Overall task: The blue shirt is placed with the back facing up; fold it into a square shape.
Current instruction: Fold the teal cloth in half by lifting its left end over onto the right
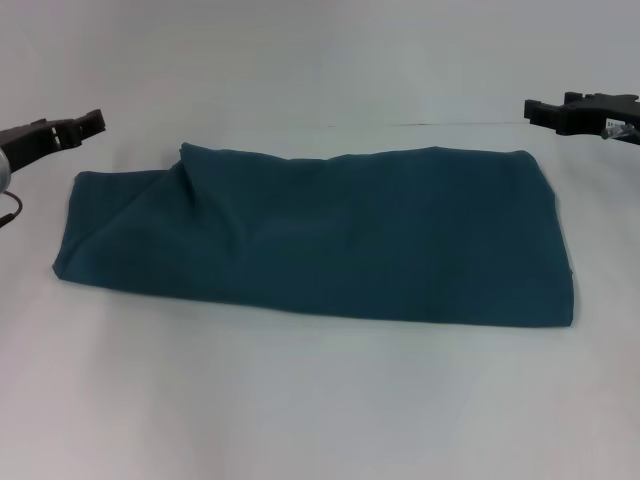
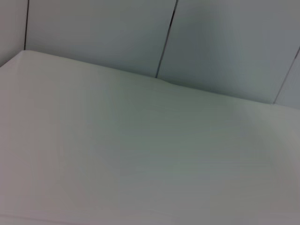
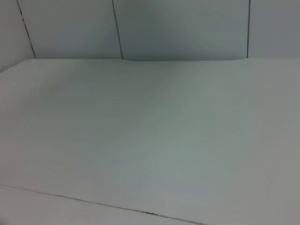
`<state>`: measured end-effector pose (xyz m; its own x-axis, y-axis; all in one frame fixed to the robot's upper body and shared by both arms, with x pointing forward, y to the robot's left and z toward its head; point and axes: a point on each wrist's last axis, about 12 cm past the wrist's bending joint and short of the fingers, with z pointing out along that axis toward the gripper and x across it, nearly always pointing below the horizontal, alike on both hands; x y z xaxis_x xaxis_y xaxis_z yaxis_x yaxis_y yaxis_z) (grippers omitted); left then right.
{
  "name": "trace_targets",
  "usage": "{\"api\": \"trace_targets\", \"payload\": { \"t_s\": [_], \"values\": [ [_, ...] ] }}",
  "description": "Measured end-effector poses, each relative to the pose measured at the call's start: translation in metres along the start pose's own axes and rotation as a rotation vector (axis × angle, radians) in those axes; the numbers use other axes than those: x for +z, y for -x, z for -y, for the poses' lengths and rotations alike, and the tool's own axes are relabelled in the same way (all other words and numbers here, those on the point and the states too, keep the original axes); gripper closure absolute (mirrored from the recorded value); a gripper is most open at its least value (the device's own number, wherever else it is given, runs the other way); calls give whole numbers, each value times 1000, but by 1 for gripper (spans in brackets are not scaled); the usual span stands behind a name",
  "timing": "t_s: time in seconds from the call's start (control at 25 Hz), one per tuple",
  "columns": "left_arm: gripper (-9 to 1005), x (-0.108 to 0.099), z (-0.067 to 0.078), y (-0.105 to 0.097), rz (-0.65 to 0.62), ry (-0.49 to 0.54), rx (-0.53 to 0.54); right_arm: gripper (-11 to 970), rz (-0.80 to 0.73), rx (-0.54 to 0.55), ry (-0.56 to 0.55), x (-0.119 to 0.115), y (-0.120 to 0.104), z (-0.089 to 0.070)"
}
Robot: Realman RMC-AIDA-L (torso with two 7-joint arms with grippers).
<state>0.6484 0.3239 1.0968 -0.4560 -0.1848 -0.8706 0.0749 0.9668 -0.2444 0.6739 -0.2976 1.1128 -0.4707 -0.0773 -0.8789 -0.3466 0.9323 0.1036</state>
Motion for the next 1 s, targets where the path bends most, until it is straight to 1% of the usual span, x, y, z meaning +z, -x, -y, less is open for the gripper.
{"api": "trace_targets", "payload": {
  "t_s": [0.04, 0.12, 0.32, 0.4, 0.44, 0.56, 0.72, 0.8, 0.84, 1.0],
  "values": [
    [246, 0, 0, -1, -4, -2, 6, 344, -1, 6, 6, 0, 0, 0],
    [215, 0, 1, -3, -14, -7, 18, 298, -6, 22, 22, -1, 0, -1],
    [136, 3, 9, -6, -45, -27, 81, 302, -39, 55, 75, -4, 0, -2],
    [105, 7, 15, -10, -61, -11, 135, 303, -48, 61, 89, -5, 0, -3],
    [106, 7, 15, -10, -61, -11, 135, 303, -50, 61, 92, -6, 0, -3],
    [109, 11, 19, -14, -69, 32, 187, 303, -56, 61, 95, -5, -1, -5],
    [113, 15, 27, -23, -88, 62, 281, 303, -58, 62, 95, -3, -2, -7],
    [115, 16, 32, -27, -98, 53, 326, 303, -57, 61, 97, -3, -2, -8],
    [116, 18, 37, -31, -107, 39, 363, 303, -56, 61, 96, -2, -1, -9],
    [120, 19, 50, -40, -129, 2, 436, 302, -55, 61, 93, -1, -1, -10]
  ]
}}
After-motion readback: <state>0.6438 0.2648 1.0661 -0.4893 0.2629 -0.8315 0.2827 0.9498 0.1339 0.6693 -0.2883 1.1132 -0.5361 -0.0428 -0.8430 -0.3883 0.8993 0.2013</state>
